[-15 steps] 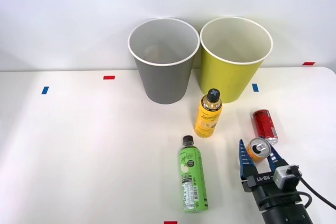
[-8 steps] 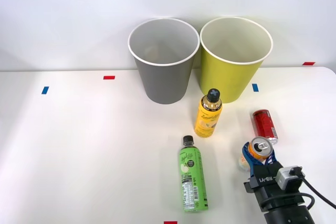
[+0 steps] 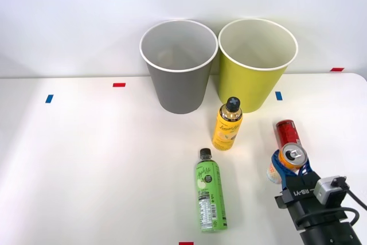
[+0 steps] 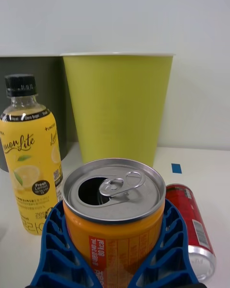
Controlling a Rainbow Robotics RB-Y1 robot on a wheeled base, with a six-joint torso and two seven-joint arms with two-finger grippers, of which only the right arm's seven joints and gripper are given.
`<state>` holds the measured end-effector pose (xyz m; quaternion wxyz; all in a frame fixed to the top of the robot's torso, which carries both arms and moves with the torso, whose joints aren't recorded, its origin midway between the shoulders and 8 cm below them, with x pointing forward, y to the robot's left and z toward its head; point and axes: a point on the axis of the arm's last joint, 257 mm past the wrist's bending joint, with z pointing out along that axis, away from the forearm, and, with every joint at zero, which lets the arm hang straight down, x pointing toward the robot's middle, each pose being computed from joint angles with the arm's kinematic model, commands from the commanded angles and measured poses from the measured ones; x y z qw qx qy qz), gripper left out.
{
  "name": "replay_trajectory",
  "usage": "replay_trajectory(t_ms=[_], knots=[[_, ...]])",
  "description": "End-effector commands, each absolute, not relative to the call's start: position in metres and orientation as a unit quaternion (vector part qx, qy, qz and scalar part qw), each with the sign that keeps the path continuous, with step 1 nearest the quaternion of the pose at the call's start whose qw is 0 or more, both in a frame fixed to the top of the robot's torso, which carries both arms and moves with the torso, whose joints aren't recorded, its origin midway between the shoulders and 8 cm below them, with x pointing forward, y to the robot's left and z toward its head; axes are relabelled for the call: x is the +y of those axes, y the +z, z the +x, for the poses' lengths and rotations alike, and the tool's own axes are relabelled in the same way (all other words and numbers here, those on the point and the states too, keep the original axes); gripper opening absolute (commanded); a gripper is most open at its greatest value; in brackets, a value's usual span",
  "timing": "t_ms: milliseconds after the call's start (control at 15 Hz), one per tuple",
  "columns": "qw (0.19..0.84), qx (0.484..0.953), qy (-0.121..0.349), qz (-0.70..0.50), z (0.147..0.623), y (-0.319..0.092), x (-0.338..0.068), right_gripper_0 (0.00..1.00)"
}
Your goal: Put cans in the gray bin, plastic bottles in the light green bin
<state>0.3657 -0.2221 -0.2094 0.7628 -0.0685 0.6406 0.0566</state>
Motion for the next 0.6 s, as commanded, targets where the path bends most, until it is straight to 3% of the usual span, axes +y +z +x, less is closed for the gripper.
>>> replay_trajectory(t_ms=[67, 600], knots=[[0.756, 0.648, 0.075, -0.06, 0.369, -0.181, -0.224, 0.0], [0.8, 0.579, 0.154, -0.042, 0.407, -0.085, -0.209, 0.0]])
